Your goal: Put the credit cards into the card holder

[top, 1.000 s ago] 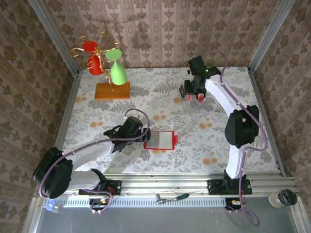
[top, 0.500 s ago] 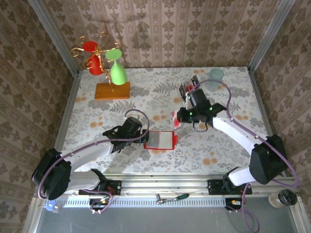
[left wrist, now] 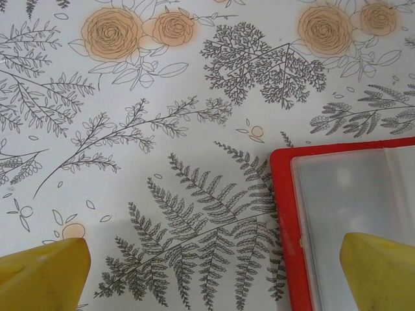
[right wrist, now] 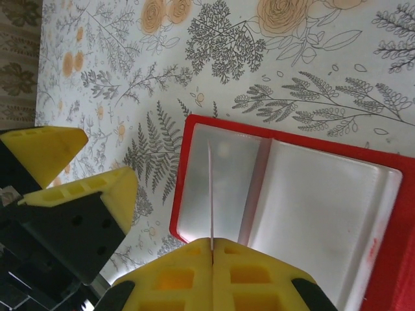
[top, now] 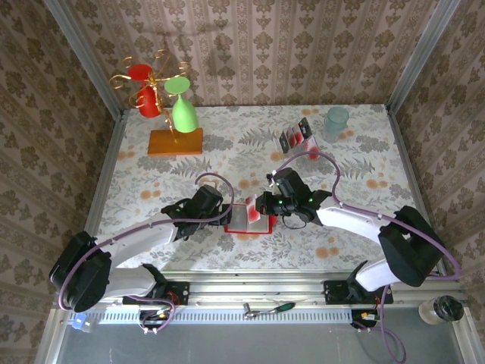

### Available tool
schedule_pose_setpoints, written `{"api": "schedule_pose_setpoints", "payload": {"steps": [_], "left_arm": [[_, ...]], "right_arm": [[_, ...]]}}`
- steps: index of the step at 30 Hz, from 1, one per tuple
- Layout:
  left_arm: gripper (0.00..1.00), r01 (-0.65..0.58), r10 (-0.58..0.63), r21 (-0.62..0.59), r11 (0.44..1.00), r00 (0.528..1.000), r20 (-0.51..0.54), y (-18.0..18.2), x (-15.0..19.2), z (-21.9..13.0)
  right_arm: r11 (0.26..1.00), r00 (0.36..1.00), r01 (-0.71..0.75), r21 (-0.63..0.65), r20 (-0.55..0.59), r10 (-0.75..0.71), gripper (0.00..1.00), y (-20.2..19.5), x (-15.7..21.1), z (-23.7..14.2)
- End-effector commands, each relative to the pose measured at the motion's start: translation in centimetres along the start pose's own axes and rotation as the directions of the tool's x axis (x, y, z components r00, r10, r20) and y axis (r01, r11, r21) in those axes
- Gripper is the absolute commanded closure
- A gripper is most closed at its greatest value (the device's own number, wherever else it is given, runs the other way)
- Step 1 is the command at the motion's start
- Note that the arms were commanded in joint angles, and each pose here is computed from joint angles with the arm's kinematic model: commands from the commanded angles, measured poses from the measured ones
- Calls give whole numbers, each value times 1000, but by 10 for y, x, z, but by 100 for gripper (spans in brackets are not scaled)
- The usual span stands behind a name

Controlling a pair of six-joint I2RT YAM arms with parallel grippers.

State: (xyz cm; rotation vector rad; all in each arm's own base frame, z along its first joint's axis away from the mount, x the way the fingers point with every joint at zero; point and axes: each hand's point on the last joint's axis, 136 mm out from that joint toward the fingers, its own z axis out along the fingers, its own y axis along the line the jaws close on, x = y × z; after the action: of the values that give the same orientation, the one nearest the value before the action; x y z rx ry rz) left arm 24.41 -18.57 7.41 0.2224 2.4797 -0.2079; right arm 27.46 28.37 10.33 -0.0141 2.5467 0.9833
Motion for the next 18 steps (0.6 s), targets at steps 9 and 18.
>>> {"api": "schedule_pose_setpoints", "payload": {"steps": [9, 18], "left_arm": [[0, -13, 12, -38, 999, 1000, -28, 10, 13, 1], [0, -15, 13, -34, 999, 999, -31, 9, 15, 3]], "right_arm": [[999, 999, -42, -4, -9, 42, 100, -8, 7, 25], [997, 996, -74, 0, -45, 74, 100, -17, 16, 45]]}}
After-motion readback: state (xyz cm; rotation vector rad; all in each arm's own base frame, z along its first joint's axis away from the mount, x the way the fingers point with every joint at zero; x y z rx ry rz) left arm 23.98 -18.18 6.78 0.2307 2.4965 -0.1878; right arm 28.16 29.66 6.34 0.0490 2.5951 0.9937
